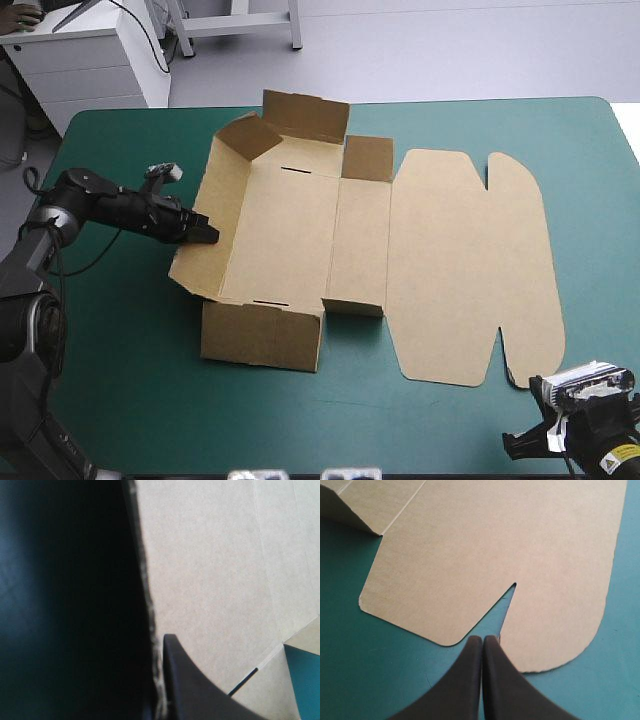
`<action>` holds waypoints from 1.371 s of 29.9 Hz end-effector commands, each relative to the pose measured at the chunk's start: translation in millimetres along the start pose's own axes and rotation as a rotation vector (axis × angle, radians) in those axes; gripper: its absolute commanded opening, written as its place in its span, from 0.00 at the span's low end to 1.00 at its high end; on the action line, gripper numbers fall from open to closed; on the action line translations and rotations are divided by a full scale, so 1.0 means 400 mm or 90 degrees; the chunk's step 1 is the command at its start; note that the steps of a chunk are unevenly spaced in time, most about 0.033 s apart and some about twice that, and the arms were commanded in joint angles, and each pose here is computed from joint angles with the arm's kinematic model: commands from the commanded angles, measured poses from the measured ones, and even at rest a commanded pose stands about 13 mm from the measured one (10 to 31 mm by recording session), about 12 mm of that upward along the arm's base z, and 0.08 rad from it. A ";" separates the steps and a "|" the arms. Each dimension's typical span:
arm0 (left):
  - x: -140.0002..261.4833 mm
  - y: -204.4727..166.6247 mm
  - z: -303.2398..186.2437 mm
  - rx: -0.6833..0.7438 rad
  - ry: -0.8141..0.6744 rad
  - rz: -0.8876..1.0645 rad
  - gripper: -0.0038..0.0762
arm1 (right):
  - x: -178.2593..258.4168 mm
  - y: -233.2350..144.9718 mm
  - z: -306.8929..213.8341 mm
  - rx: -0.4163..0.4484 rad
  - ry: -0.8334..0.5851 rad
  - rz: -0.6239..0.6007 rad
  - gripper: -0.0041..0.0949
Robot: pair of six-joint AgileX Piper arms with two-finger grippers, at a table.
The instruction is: Fold the box
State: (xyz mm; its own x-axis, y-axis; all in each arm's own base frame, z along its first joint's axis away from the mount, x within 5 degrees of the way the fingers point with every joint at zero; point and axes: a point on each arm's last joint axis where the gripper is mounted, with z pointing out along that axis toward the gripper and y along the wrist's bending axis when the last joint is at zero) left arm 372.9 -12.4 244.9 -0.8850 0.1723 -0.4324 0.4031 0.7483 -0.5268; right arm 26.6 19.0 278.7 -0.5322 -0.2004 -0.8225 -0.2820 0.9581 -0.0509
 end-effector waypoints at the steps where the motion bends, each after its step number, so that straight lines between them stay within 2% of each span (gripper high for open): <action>1: -0.093 -0.140 -0.066 -0.050 -0.054 0.139 0.04 | -0.034 -0.004 -0.015 0.009 -0.054 -0.002 0.03; 5: -0.165 -0.239 -0.084 -0.152 -0.064 0.271 0.04 | -0.034 -0.004 -0.015 0.009 -0.054 -0.002 0.03; 12: -0.228 -0.393 -0.115 -0.244 -0.101 0.449 0.04 | -0.034 -0.004 -0.015 0.009 -0.054 -0.002 0.03; 27: -0.241 -0.630 -0.050 -0.376 -0.156 0.806 0.04 | -0.034 -0.004 -0.015 0.008 -0.054 -0.001 0.03; 32: -0.234 -0.698 -0.027 -0.368 -0.199 0.913 0.04 | -0.034 -0.004 -0.015 0.008 -0.054 -0.001 0.03; 41: -0.203 -0.724 -0.013 -0.315 -0.159 0.989 0.04 | -0.034 -0.004 -0.015 0.008 -0.054 -0.001 0.03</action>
State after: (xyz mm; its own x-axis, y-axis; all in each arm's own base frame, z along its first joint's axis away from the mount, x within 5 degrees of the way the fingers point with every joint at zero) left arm 345.1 -245.8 397.3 0.2542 0.8913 -0.3754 0.7356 0.0738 0.6734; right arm 26.6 19.0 278.7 -0.5322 -0.2004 -0.8225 -0.2820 0.9581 -0.0509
